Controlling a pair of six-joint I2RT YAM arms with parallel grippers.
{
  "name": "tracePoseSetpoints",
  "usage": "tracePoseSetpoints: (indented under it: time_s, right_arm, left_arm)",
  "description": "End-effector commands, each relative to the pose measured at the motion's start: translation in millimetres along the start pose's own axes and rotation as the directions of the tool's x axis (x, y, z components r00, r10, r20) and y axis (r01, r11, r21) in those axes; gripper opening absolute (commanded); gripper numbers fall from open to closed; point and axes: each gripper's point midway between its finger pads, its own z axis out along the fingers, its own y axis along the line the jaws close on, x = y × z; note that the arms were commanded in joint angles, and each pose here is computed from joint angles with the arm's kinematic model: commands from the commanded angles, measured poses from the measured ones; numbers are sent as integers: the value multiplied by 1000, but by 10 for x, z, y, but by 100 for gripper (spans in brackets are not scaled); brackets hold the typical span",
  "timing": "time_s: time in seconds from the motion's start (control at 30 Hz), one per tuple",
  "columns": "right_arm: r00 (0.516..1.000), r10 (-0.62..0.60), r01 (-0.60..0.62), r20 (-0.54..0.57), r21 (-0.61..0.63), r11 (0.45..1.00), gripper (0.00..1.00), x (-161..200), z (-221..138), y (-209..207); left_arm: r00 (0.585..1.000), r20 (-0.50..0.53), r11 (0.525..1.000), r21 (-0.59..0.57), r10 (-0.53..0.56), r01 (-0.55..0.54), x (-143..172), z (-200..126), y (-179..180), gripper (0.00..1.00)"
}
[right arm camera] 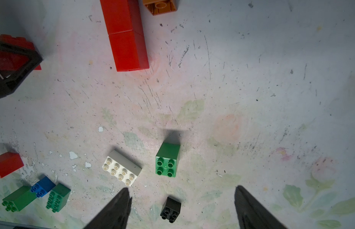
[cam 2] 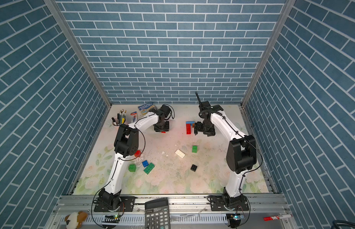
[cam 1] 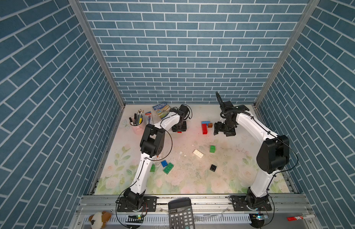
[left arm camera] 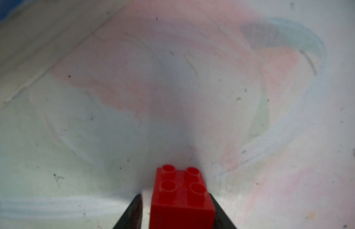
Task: Assemble the letter r with lego
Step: Pick up the lego brick from the center of the board.
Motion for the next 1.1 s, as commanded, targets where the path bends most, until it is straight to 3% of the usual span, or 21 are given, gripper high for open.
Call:
tracePoseSetpoints:
  time_s: [0.0, 0.43, 0.77, 1.07]
  right_arm:
    - [999, 11, -11, -31, 3, 1000, 83, 21, 21, -8]
    - [999, 22, -23, -26, -37, 999, 83, -15, 52, 66]
    - [1000, 15, -19, -22, -205, 979, 83, -26, -28, 360]
    - [1000, 14, -18, -13, -340, 940, 83, -31, -208, 621]
  left_arm:
    - [1000, -26, 1000, -12, 9, -10, 70, 20, 55, 39]
    - [999, 12, 996, 79, 34, -35, 238, -255, -1, 32]
    - [978, 183, 971, 199, 100, -136, 510, -933, -19, 32]
    - [941, 320, 937, 280, 111, -206, 1096, -1547, 186, 33]
